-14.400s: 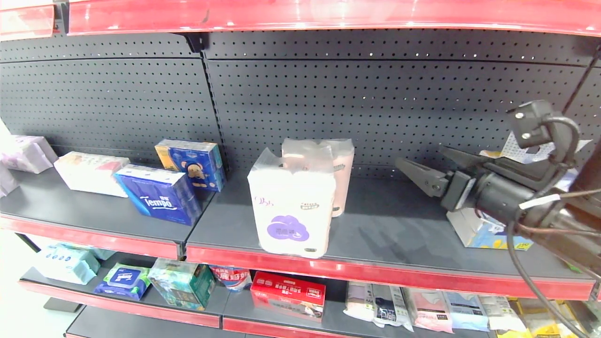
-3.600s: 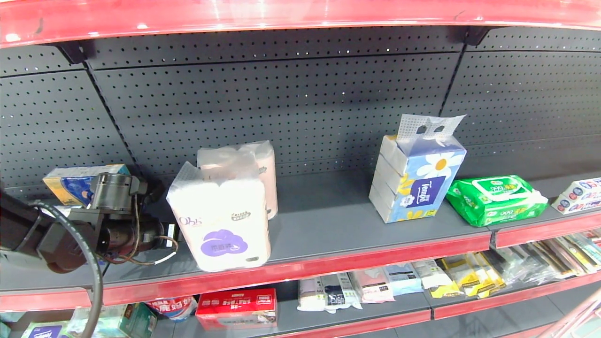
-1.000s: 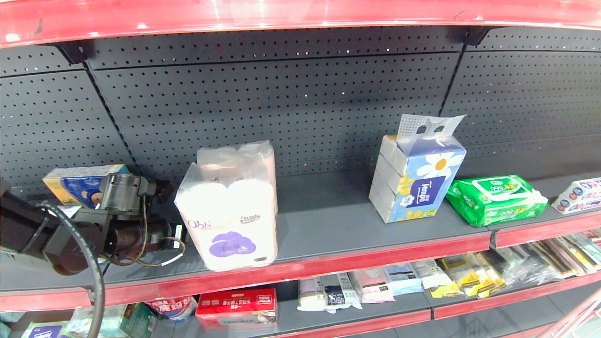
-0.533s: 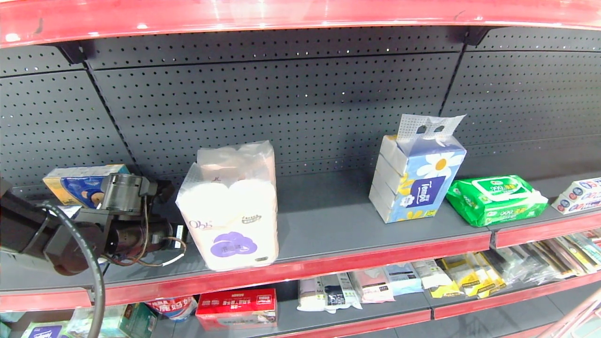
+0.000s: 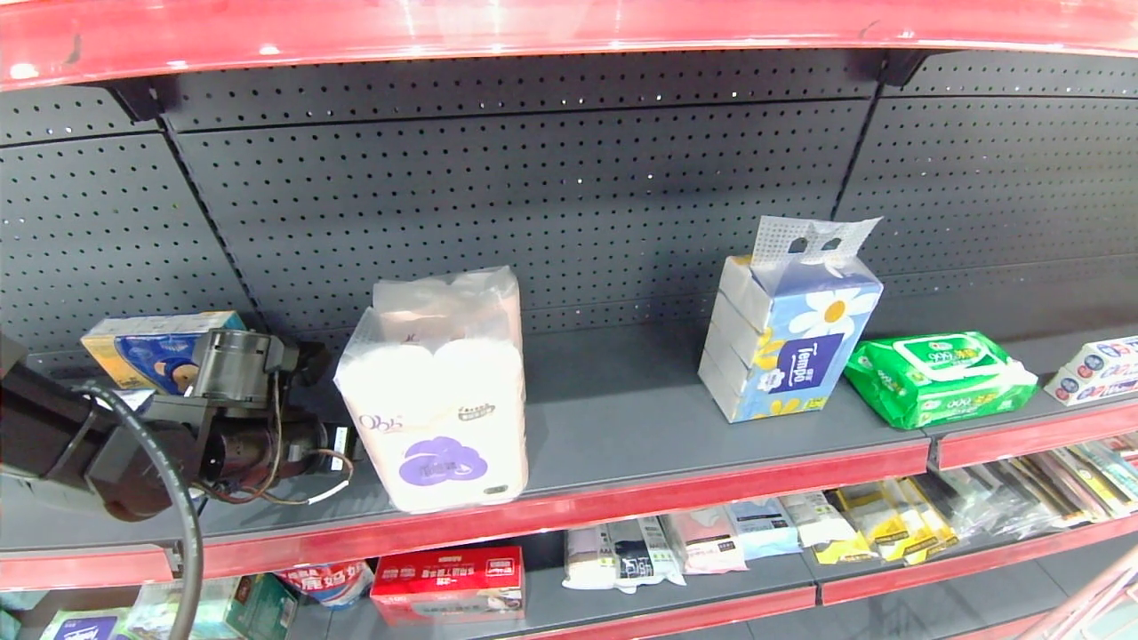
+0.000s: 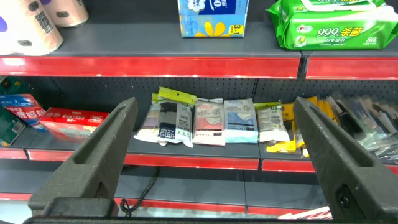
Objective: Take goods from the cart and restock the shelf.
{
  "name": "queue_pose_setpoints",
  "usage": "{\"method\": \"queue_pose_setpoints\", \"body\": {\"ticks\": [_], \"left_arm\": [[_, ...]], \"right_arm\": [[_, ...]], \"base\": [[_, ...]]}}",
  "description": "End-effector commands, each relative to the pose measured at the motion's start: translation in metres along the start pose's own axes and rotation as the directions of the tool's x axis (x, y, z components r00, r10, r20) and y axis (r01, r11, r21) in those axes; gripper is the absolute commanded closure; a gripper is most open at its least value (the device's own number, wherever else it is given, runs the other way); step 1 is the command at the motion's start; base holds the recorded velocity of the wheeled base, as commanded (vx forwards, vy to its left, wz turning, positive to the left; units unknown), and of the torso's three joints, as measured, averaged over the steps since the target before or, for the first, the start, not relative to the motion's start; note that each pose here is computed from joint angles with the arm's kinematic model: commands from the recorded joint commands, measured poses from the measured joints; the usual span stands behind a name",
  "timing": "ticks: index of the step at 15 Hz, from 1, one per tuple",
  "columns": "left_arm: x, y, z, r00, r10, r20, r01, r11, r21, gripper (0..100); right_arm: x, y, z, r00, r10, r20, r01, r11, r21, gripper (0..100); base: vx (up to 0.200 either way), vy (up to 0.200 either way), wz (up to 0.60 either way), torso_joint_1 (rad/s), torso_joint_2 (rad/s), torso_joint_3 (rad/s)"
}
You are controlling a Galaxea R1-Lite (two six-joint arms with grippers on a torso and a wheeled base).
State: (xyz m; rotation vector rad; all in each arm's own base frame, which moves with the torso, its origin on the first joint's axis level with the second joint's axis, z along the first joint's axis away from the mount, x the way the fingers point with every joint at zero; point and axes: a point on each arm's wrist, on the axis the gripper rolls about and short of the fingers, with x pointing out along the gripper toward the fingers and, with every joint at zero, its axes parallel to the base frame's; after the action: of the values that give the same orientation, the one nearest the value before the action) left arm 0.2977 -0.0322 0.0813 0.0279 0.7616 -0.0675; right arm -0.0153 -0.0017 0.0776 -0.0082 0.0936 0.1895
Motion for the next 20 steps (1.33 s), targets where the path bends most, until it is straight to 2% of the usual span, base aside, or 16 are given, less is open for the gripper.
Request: {"method": "queue_pose_setpoints", "body": {"ticks": [1, 9, 13, 14, 17, 19, 20], "left_arm": [[-0.003, 0.003, 0.001, 1.000, 0.007, 0.009, -0.007, 1.000, -0.006, 0], [-0.038, 0.014, -0.007, 0.999, 0.037, 0.018, -0.037, 0.999, -0.023, 0], [-0.076, 0.017, -0.021, 0.999, 0.049, -0.003, -0.049, 0.999, -0.021, 0], [-0.092, 0.018, -0.024, 0.999, 0.052, 0.005, -0.052, 0.998, -0.021, 0], [-0.130, 0.023, -0.043, 0.997, 0.076, 0.000, -0.076, 0.997, 0.026, 0], [-0.163, 0.025, -0.069, 0.994, 0.101, 0.046, -0.102, 0.994, 0.031, 0], [-0.179, 0.024, -0.077, 0.989, 0.109, 0.102, -0.112, 0.993, 0.023, 0]], "right_arm": [[0.000, 0.000, 0.000, 1.000, 0.001, -0.001, -0.001, 1.000, -0.001, 0], [0.000, 0.000, 0.000, 1.000, 0.001, -0.001, -0.001, 1.000, -0.001, 0], [0.000, 0.000, 0.000, 1.000, 0.001, -0.001, -0.001, 1.000, -0.001, 0], [0.000, 0.000, 0.000, 1.000, 0.001, -0.001, -0.001, 1.000, 0.001, 0], [0.000, 0.000, 0.000, 1.000, 0.001, -0.001, -0.001, 1.000, 0.001, 0], [0.000, 0.000, 0.000, 1.000, 0.001, -0.001, -0.001, 1.000, -0.001, 0], [0.000, 0.000, 0.000, 1.000, 0.001, -0.001, -0.001, 1.000, -0.001, 0]], "base": [[0.000, 0.000, 0.00, 0.000, 0.00, 0.000], [0.000, 0.000, 0.00, 0.000, 0.00, 0.000], [0.000, 0.000, 0.00, 0.000, 0.00, 0.000], [0.000, 0.000, 0.00, 0.000, 0.00, 0.000], [0.000, 0.000, 0.00, 0.000, 0.00, 0.000], [0.000, 0.000, 0.00, 0.000, 0.00, 0.000], [0.000, 0.000, 0.00, 0.000, 0.00, 0.000]]}}
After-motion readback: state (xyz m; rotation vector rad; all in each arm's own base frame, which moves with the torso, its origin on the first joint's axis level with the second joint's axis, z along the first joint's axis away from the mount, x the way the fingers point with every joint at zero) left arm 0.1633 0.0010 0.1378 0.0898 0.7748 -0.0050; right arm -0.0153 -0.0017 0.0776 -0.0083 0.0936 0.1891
